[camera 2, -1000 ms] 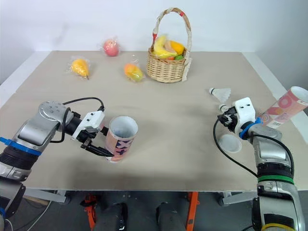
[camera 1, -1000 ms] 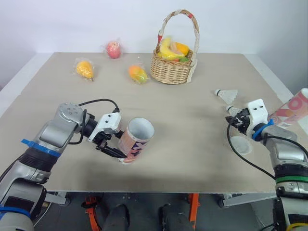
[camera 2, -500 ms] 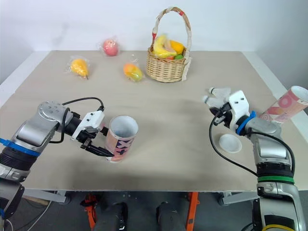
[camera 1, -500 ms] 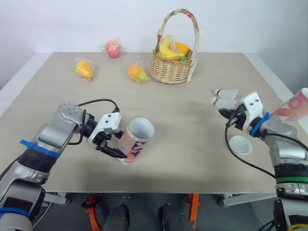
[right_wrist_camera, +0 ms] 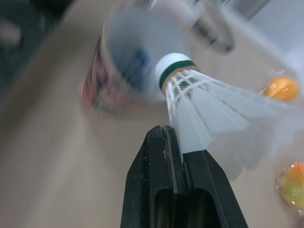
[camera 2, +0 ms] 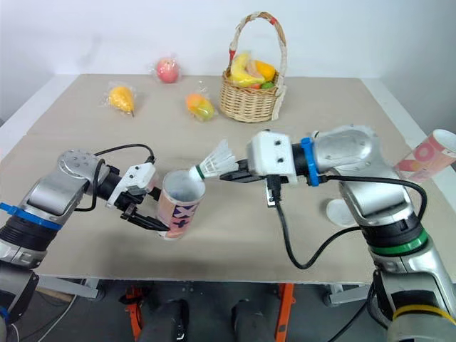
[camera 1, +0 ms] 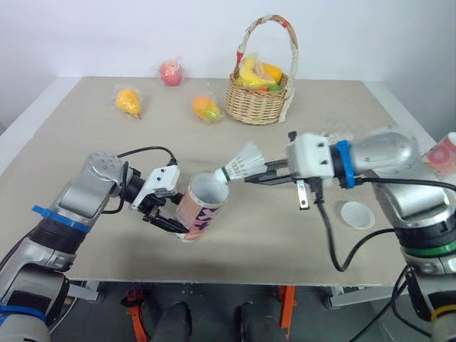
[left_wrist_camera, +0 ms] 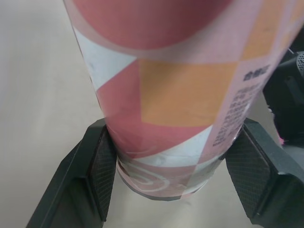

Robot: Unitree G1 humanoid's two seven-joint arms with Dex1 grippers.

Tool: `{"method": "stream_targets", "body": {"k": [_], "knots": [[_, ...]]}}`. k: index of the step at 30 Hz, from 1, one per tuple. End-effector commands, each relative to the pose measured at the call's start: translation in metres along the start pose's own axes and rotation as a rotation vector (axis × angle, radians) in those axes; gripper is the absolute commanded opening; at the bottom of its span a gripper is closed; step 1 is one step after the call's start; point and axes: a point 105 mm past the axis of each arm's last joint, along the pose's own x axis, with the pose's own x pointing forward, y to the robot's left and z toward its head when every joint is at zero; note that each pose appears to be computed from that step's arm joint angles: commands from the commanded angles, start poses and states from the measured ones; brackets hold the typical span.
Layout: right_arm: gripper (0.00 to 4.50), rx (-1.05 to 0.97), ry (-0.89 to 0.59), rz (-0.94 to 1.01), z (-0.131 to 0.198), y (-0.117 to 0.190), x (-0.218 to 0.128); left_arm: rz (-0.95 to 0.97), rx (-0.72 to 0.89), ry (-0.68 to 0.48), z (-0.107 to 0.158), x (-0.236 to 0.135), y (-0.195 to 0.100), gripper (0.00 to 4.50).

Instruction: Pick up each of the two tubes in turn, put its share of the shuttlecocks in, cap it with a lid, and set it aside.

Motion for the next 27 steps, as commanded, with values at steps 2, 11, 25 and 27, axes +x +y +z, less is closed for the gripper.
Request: {"method": "stream_targets", "body": {"k": [2, 11, 25, 27], "knots": [[0.07, -0.123, 0.041, 0.033, 0.006, -0.007, 0.001, 0.010, 0.043, -0.007, 0.008, -0.005, 0.002, 3.17], [2.28, -0.207, -0.132, 0.007, 0.049, -0.029, 0.002, 0.007, 0.040, -0.005, 0.006, -0.005, 0.001, 3.17], [3.72, 0.310, -0.072, -0.433, -0.033, -0.056, -0.081, 0.012, 0.036, -0.009, 0.004, -0.005, -0.002, 3.17], [3.72, 0.428, 0.027, -0.566, -0.069, -0.049, -0.096, 0.017, 0.032, -0.006, 0.003, -0.005, -0.003, 3.17]]}}
